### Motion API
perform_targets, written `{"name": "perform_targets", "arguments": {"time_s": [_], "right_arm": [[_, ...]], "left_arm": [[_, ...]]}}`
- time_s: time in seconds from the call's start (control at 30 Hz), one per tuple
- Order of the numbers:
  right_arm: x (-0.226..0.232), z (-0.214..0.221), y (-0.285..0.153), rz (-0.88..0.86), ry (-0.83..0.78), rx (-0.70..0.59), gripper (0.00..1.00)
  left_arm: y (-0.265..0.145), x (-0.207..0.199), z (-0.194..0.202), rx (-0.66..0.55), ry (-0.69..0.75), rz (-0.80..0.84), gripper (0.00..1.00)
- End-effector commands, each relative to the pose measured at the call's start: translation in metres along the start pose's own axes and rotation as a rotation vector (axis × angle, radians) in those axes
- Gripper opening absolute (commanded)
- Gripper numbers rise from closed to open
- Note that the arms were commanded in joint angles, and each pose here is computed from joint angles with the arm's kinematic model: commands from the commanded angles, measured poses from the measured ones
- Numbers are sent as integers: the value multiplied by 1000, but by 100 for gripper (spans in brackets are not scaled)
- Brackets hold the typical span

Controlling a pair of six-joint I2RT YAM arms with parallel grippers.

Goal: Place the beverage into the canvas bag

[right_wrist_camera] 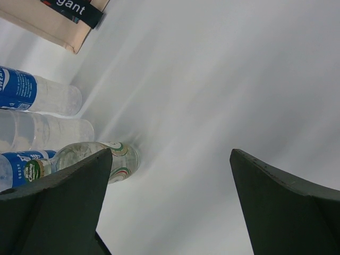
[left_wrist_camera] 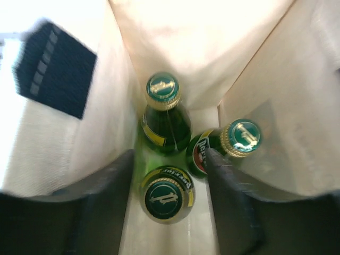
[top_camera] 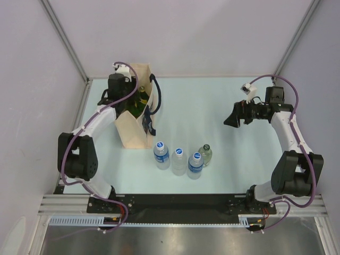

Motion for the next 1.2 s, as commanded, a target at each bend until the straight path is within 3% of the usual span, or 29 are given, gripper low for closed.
{"name": "perform_targets", "arguments": {"time_s": [0.0, 0.2, 0.5, 0.8, 0.97, 1.17], "right_arm": [[5, -13, -3, -10, -49, -18, 100], [18, -14, -3, -47, -111, 20, 100], [42, -22, -9, -111, -262, 55, 100], [81, -30, -17, -237, -420, 44, 100], [104, -26, -19, -337, -519, 24, 100], [118, -17, -13, -393, -557, 59, 100]], "left_arm": [[-24, 4, -40, -141, -13, 3, 66], [-48, 5, -71, -174, -12, 16, 73], [-121, -3, -111, -255, -30, 151, 95], [-195, -37, -86, -176, -72, 506, 96], [-240, -53, -63, -151, -69, 614, 96], [-271, -81, -27, 45, -66, 683, 96]]}}
Point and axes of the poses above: each gripper's point midway between its finger pads, its own y axis out along the fingers, its own x axis along the line the jaws close on, z = x × y, the point moved 7 cm from there along -y, back along the fingers, and after that the axes turned 2 degrees about y, right-handed, at the moved point
